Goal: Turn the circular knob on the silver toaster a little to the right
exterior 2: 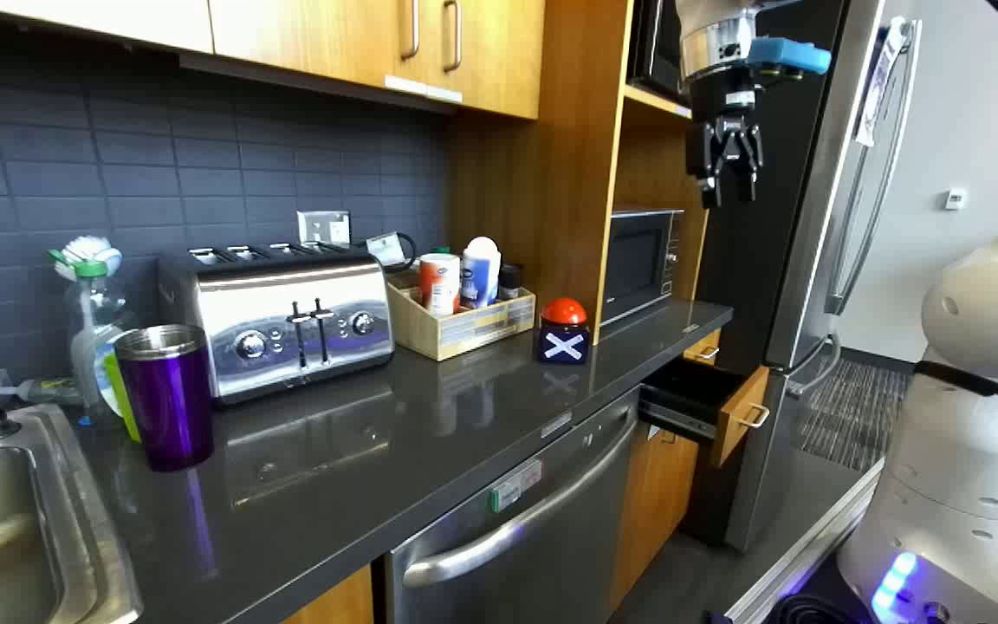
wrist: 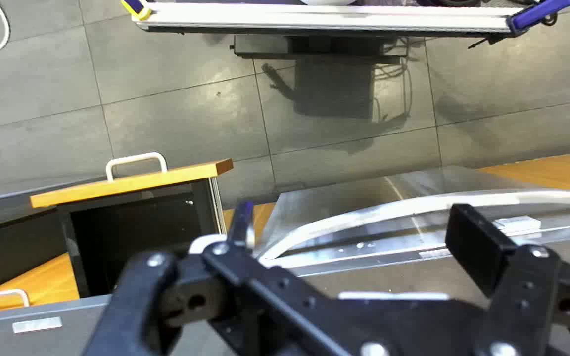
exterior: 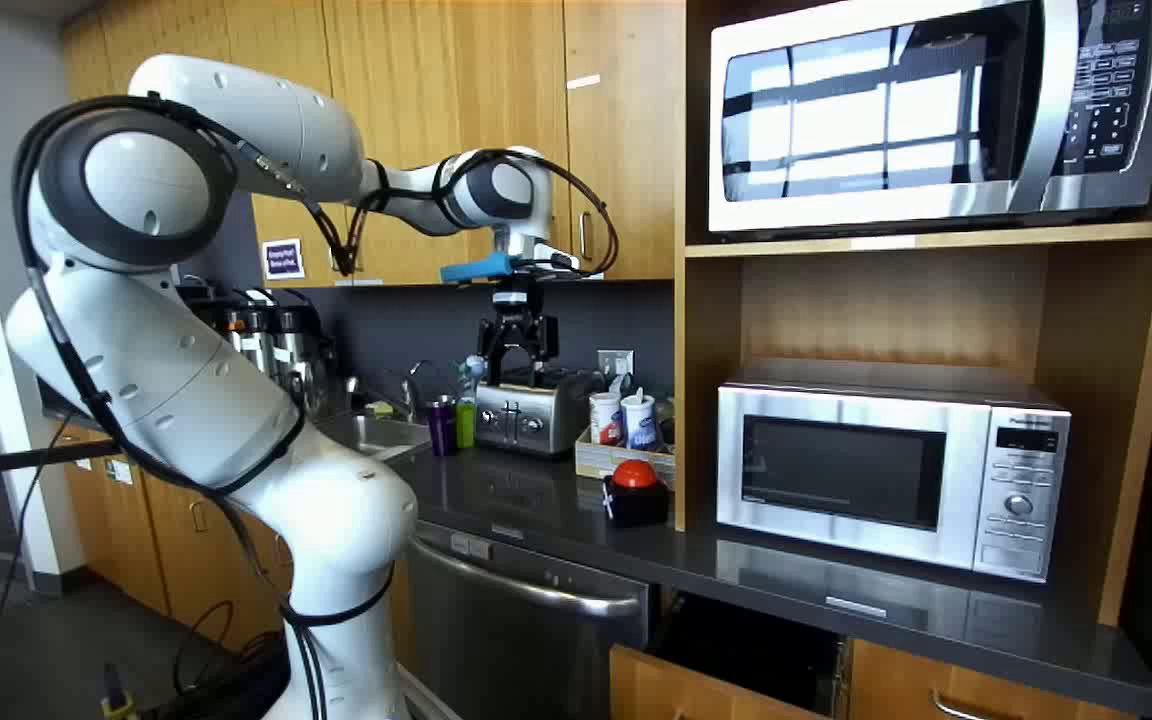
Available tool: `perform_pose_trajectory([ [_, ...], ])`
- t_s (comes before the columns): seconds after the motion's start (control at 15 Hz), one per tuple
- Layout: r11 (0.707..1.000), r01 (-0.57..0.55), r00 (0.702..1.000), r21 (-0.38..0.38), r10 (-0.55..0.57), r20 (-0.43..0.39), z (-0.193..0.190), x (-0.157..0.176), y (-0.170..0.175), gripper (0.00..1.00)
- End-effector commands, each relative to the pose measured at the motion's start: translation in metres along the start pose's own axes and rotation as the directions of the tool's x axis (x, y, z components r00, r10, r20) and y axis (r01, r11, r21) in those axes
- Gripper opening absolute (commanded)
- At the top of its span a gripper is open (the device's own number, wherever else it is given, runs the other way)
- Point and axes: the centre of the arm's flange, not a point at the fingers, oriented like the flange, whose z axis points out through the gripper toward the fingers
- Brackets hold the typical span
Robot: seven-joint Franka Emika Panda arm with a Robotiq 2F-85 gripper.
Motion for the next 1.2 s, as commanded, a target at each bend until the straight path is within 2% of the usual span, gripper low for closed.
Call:
perform_pose_trajectory([
  [0.0,1.000,0.000,1.000,0.000,0.000,-0.001,0.000,0.000,0.000,1.00],
  [0.8,1.000,0.000,1.000,0.000,0.000,-0.001,0.000,0.000,0.000,1.00],
  [1.13,0.999,0.040,0.999,-0.007,-0.040,-0.005,0.001,0.008,-0.019,1.00],
])
